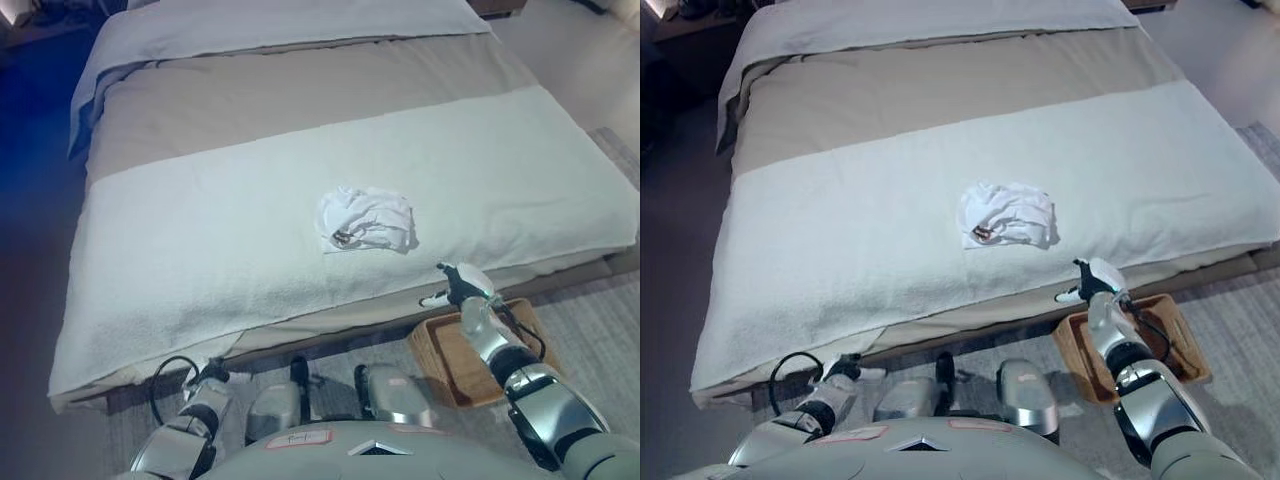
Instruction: Put the clothes on the bed into the basket.
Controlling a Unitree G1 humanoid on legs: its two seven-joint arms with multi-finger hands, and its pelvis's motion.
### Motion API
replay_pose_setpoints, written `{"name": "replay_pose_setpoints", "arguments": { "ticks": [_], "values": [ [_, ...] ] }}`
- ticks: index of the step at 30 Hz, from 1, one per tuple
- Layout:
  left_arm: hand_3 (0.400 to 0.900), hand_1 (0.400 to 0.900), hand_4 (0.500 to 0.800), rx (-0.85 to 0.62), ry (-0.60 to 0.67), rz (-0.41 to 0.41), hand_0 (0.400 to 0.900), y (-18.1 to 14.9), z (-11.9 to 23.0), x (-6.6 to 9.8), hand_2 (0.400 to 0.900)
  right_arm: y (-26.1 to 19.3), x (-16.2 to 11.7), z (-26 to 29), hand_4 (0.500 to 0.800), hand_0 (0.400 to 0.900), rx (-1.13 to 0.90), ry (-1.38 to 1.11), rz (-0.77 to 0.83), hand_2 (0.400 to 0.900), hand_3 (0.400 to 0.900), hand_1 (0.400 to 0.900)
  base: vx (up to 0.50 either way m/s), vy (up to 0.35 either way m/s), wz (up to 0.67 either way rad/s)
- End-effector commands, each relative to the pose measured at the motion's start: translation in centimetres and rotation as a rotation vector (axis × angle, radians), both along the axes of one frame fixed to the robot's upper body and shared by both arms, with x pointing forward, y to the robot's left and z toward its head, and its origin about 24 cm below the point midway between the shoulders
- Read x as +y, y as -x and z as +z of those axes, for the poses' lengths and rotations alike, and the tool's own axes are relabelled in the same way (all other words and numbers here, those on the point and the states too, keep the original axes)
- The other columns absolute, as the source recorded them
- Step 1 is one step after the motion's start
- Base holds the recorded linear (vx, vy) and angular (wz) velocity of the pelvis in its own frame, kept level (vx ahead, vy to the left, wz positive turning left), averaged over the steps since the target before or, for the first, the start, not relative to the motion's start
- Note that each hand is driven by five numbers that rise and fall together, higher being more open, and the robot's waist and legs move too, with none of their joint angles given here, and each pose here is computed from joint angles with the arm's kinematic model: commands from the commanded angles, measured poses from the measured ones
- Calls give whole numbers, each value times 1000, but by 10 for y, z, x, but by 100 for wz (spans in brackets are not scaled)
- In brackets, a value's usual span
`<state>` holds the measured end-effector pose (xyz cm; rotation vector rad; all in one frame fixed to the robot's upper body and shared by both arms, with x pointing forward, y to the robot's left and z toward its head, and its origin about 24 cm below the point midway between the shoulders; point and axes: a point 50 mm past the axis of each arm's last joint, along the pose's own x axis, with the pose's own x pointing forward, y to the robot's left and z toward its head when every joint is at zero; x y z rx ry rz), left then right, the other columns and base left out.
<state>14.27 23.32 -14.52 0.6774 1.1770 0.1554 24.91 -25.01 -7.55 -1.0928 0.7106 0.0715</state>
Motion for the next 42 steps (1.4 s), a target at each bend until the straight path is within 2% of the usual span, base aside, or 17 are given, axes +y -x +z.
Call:
{"name": "replay_pose_setpoints", "arguments": {
  "ticks": [1, 4, 7, 16, 20, 25, 35, 41, 42],
  "values": [
    [900, 900, 800, -67, -110, 9, 900, -23, 16, 24, 900, -68, 12, 66, 800, 900, -269, 91, 109, 900, 900, 900, 329, -32, 39],
    [900, 900, 800, -92, -120, 24, 900, -30, 20, 28, 900, -81, 24, 78, 800, 900, -315, 97, 139, 900, 900, 900, 333, -49, 47],
    [900, 900, 800, -62, -137, 47, 900, -19, 18, 35, 900, -77, 26, 75, 800, 900, -318, 91, 151, 900, 900, 900, 328, -80, 59],
    [900, 900, 800, -37, -153, 72, 900, -9, 14, 33, 900, -97, 31, 97, 800, 900, -408, 118, 134, 900, 900, 900, 197, -113, 47],
    [900, 900, 800, -76, -162, 87, 900, -22, 19, 32, 900, -108, 30, 109, 800, 900, -431, 152, 98, 900, 900, 900, 42, -82, 41],
    [900, 900, 800, -91, -180, 121, 900, -21, 22, 41, 900, -124, 17, 136, 800, 900, -477, 192, 22, 900, 900, 900, 23, -52, 22],
    [900, 900, 800, -183, -190, 87, 900, -50, 36, 42, 900, -142, -3, 183, 800, 900, -514, 316, -21, 900, 900, 900, -17, -10, 7],
    [900, 900, 800, -233, -185, 76, 900, -67, 44, 37, 900, -147, 3, 191, 800, 900, -526, 316, -1, 900, 900, 900, -7, 26, -15],
    [900, 900, 800, -249, -188, 80, 900, -73, 47, 37, 900, -147, 4, 192, 627, 612, -535, 313, 1, 612, 612, 612, -11, 37, -9]
  ]
}}
